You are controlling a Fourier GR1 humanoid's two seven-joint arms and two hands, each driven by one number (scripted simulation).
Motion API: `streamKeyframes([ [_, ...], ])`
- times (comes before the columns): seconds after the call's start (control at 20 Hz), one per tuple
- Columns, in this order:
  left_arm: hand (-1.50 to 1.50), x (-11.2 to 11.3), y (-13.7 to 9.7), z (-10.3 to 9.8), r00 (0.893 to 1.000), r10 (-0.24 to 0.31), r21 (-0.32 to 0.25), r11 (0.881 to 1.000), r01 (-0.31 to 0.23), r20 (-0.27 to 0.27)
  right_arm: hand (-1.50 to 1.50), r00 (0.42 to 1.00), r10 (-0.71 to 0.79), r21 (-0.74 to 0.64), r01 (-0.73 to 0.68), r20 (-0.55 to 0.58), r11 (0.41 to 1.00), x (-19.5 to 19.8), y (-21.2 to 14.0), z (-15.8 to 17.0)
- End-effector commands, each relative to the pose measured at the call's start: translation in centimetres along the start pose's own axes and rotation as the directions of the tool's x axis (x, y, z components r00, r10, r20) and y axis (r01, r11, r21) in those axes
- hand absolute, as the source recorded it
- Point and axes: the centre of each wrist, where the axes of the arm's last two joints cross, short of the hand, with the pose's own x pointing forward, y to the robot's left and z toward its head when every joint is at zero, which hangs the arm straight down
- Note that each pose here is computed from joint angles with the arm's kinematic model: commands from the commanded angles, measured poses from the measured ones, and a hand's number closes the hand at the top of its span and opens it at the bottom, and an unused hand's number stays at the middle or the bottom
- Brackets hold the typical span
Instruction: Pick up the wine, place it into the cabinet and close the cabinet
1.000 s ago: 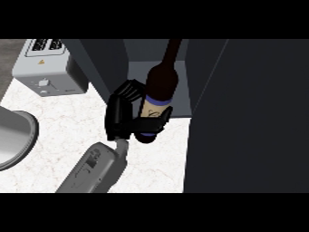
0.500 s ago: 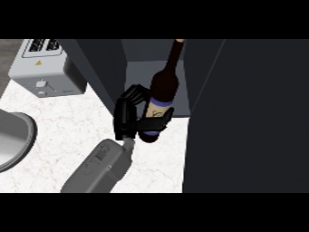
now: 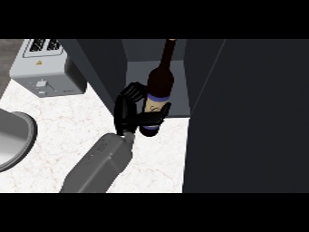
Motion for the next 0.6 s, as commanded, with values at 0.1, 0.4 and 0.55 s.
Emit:
streamKeyframes([
  [0.1,1.5,1.4,-1.1,-2.9,1.0,0.012,0.023,1.0,-0.011,-0.029,-1.5,0.996,-0.077,0.042,0.074,0.054,0.996,3.1,0.5,2.2],
  [0.4,1.5,1.6,-2.0,-3.6,1.0,0.005,0.049,0.999,-0.004,-0.021,-1.5,0.994,-0.085,0.051,0.081,0.074,0.995,3.3,0.2,2.4],
  [0.55,1.5,2.6,-0.9,-5.7,1.0,-0.006,0.035,0.999,0.007,-0.025,-1.5,0.995,-0.075,0.039,0.073,0.068,0.997,3.8,0.4,2.8],
])
